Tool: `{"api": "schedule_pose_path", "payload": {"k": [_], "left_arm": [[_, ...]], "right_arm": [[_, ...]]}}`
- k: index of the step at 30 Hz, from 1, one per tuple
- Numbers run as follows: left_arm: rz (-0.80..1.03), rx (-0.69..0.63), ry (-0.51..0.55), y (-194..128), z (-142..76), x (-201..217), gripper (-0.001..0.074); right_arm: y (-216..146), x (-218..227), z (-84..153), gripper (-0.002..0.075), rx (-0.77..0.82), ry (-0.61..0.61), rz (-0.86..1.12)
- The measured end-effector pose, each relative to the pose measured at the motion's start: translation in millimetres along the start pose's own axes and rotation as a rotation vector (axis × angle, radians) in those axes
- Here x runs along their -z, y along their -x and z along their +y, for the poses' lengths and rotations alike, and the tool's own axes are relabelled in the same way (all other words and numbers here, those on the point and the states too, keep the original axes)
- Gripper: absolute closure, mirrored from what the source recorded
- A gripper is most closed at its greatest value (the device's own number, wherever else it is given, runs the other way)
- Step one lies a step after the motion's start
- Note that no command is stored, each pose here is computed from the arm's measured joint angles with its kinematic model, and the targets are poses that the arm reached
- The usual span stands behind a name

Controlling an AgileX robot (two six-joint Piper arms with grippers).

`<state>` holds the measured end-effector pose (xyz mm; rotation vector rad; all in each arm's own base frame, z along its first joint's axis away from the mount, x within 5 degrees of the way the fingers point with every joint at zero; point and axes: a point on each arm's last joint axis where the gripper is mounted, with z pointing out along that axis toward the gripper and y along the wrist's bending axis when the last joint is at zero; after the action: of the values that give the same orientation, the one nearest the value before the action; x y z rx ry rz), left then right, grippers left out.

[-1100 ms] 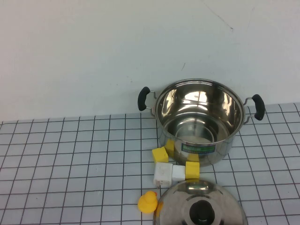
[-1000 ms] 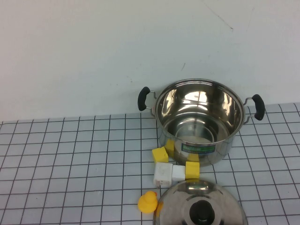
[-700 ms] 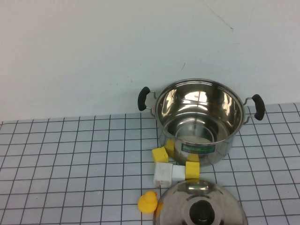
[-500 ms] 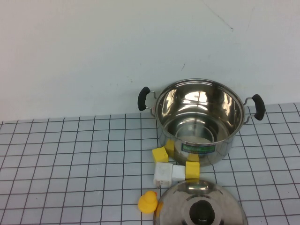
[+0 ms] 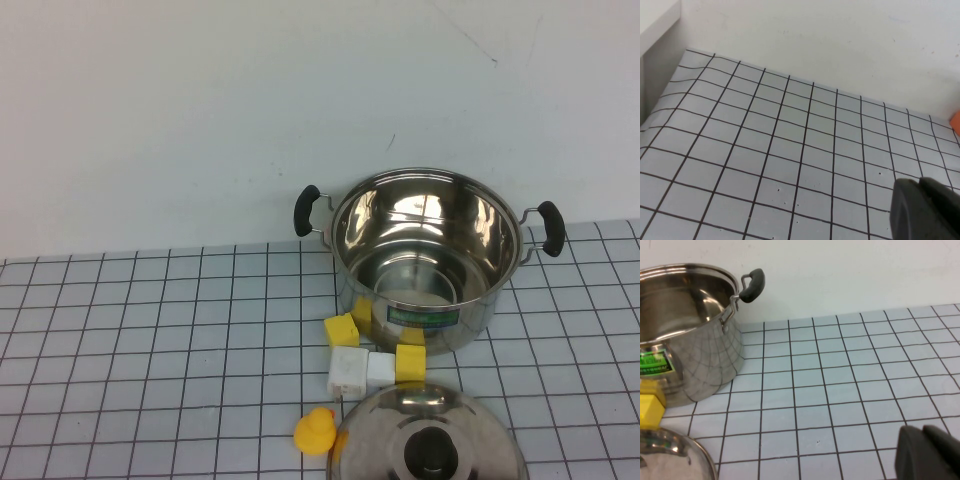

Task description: Cover the pot

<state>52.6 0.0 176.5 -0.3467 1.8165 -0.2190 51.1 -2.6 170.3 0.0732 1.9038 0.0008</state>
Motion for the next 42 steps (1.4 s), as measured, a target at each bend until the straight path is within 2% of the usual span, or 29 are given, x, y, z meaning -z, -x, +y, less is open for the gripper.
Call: {"api": "schedule_pose_path", "payload": {"k": [38,40,42], "left_arm": [[0.0,-0.004,0.0,0.0,0.0,0.0,0.0738],[0.0,-0.004,0.0,0.0,0.0,0.0,0.0738],[0.0,-0.004,0.0,0.0,0.0,0.0,0.0738]], "right_arm": [[0.3,0.0,-1.0,0.0728,0.022,-0.011,-0.003],[1.6,-0.2,0.4,0.0728,-0.045,0.005,-0.022],[4.1,-0.5,4.7,0.0728,-0.264,0.06,-0.054]]}}
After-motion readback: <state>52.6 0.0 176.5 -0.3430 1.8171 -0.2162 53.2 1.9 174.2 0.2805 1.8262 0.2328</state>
